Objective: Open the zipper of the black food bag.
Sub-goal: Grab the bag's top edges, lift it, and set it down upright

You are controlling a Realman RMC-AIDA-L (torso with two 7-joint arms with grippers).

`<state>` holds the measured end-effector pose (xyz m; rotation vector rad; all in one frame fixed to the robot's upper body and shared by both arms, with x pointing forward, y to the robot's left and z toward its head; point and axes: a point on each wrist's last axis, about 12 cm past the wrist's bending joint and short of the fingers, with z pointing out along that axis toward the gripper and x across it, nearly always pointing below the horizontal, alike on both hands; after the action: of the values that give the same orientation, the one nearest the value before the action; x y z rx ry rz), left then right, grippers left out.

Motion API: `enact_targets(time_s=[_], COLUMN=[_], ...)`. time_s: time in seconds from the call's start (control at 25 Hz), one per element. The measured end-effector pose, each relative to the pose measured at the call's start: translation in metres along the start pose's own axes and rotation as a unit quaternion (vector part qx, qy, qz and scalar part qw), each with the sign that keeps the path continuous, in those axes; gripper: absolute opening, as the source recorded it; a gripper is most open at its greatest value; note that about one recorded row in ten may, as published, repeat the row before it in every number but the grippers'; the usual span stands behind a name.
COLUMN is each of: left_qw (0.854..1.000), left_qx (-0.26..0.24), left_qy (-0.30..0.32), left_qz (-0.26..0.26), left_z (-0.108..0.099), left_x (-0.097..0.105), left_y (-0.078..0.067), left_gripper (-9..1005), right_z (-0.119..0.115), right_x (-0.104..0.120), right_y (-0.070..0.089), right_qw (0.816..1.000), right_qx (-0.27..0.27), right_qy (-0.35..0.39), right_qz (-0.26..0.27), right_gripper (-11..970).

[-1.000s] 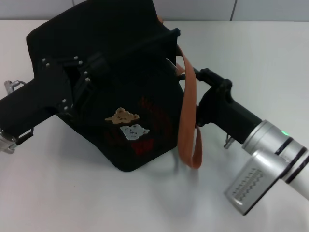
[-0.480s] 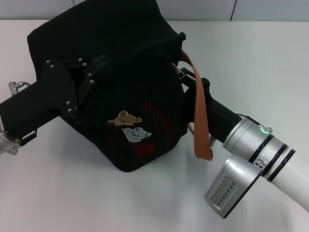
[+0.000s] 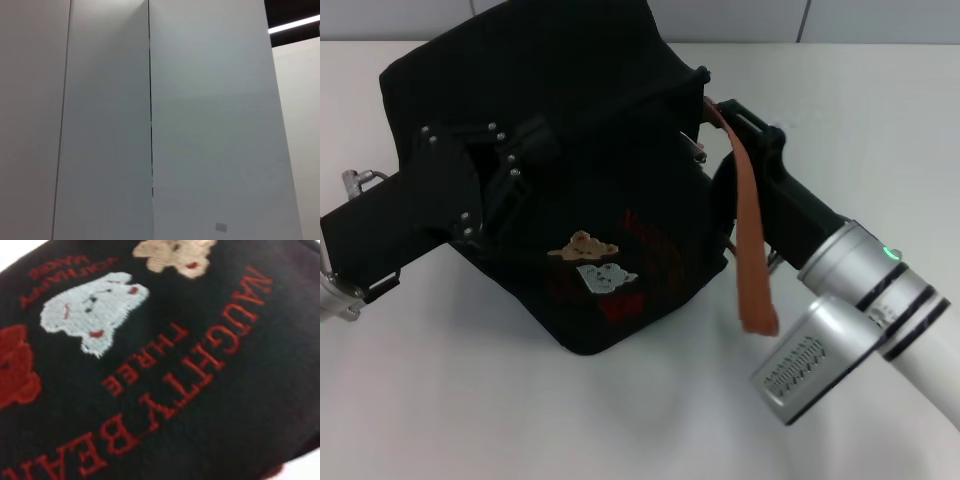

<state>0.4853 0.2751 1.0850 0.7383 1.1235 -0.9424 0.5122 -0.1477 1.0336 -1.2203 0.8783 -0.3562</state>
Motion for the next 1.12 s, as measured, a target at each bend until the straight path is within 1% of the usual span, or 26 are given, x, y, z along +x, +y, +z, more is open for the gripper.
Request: enact_targets(time_s=[0.32, 0.36, 0.4, 0.48, 0.52, 0.56, 0.6, 0.72, 0.76, 0.88, 0.96, 1.12], left_qw=[1.000, 1.000, 1.000, 1.000, 1.000, 1.000, 1.000, 1.000, 1.000, 1.000, 1.000, 1.000], left_qx=[0.001, 0.001, 0.001, -0.001, -0.002, -0.003, -0.003, -0.004, -0.004, -0.004, -0.005, -0.005], left_qy=[0.000, 0.000, 0.000, 0.001, 0.002, 0.002, 0.002, 0.003, 0.003, 0.003, 0.004, 0.004], left_qz=[0.000, 0.000, 0.000, -0.001, -0.001, -0.001, -0.001, -0.002, -0.002, -0.002, -0.002, -0.002], left_z=[0.001, 0.001, 0.001, 0.000, 0.000, -0.001, -0.001, -0.001, -0.001, -0.001, -0.001, -0.002], left_x=[0.000, 0.000, 0.000, 0.001, 0.001, 0.001, 0.001, 0.001, 0.001, 0.001, 0.001, 0.001], left_y=[0.000, 0.000, 0.000, 0.000, 0.000, 0.000, 0.000, 0.000, 0.000, 0.000, 0.000, -0.001], left_gripper=[22, 22, 22, 22, 22, 22, 22, 22, 22, 22, 22, 22], right_z=[-0.013, -0.017, -0.017, -0.020, -0.022, -0.024, -0.024, -0.028, -0.031, -0.032, -0.031, -0.028], right_x=[0.002, 0.003, 0.003, 0.004, 0.005, 0.008, 0.008, 0.011, 0.012, 0.013, 0.017, 0.019], right_y=[0.004, 0.005, 0.005, 0.006, 0.006, 0.003, 0.003, -0.001, -0.003, -0.004, -0.004, -0.005], right_qw=[1.000, 0.999, 0.999, 0.998, 0.996, 0.993, 0.993, 0.986, 0.981, 0.978, 0.975, 0.973], right_qx=[0.008, 0.007, 0.007, 0.005, 0.005, 0.011, 0.011, 0.013, 0.005, -0.003, -0.022, -0.035], right_qy=[0.014, 0.018, 0.018, 0.019, 0.018, 0.013, 0.013, -0.010, -0.031, -0.041, -0.047, -0.049], right_qz=[0.012, 0.031, 0.031, 0.064, 0.083, 0.120, 0.120, 0.166, 0.192, 0.206, 0.218, 0.223], right_gripper=[606, 606, 606, 606, 606, 606, 606, 606, 606, 606, 606, 606])
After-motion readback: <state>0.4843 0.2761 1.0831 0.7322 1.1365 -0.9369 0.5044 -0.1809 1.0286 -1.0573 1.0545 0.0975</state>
